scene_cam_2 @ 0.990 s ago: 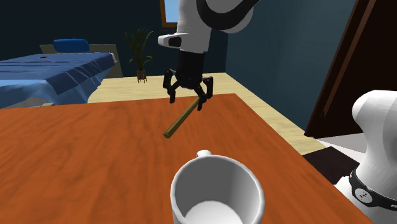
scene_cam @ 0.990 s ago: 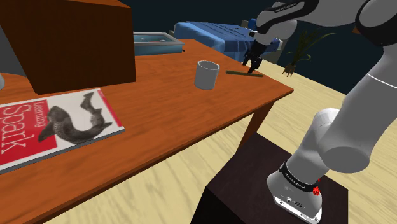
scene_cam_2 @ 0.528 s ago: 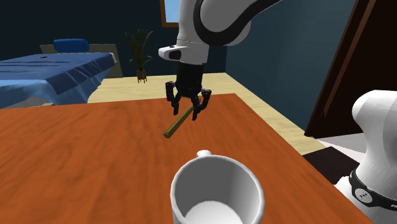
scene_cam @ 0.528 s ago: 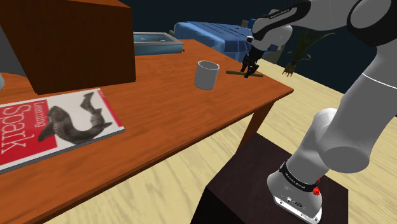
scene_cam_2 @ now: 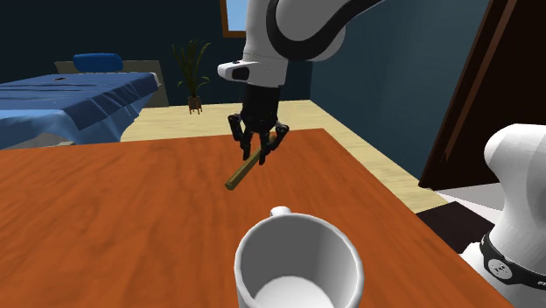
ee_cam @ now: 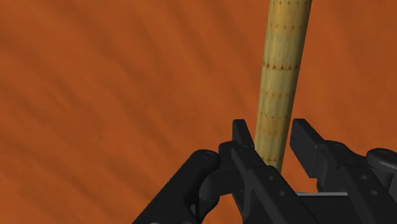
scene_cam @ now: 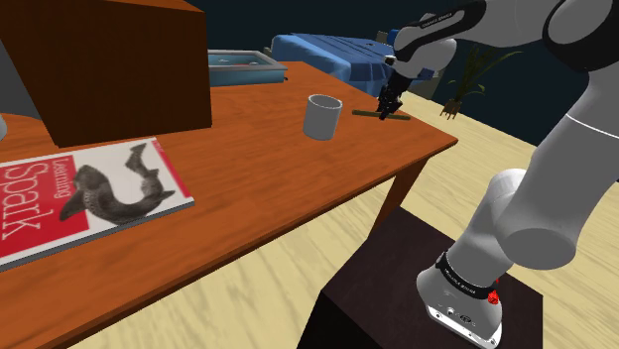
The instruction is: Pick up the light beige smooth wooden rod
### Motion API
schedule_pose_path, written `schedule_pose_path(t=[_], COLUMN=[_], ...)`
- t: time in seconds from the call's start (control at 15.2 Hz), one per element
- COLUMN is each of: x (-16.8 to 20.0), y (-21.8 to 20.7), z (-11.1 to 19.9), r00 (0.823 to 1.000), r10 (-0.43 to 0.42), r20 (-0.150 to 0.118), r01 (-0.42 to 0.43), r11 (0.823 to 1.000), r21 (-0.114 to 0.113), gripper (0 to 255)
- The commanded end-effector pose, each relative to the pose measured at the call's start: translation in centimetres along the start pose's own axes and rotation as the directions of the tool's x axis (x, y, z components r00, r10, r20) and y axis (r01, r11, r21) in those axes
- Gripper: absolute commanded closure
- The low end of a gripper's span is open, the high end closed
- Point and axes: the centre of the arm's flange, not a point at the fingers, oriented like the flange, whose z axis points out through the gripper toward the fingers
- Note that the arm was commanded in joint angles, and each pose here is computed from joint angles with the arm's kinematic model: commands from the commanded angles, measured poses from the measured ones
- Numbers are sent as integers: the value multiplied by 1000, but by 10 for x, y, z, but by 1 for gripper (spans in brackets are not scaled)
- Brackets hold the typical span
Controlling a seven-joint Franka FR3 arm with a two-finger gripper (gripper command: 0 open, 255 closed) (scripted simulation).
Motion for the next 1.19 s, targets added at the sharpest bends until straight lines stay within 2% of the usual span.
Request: schedule_pose_path(t=[0.0, 0.99, 1.12], x=[-1, 8, 8], y=[0, 8, 8], z=[3, -75, -76], r00=[1000, 1000, 1000], r10=[-1, -1, -1], r20=[5, 5, 5], r01=[1, 1, 1], r11=[1000, 1000, 1000], r21=[2, 2, 2], gripper=[255, 255, 255])
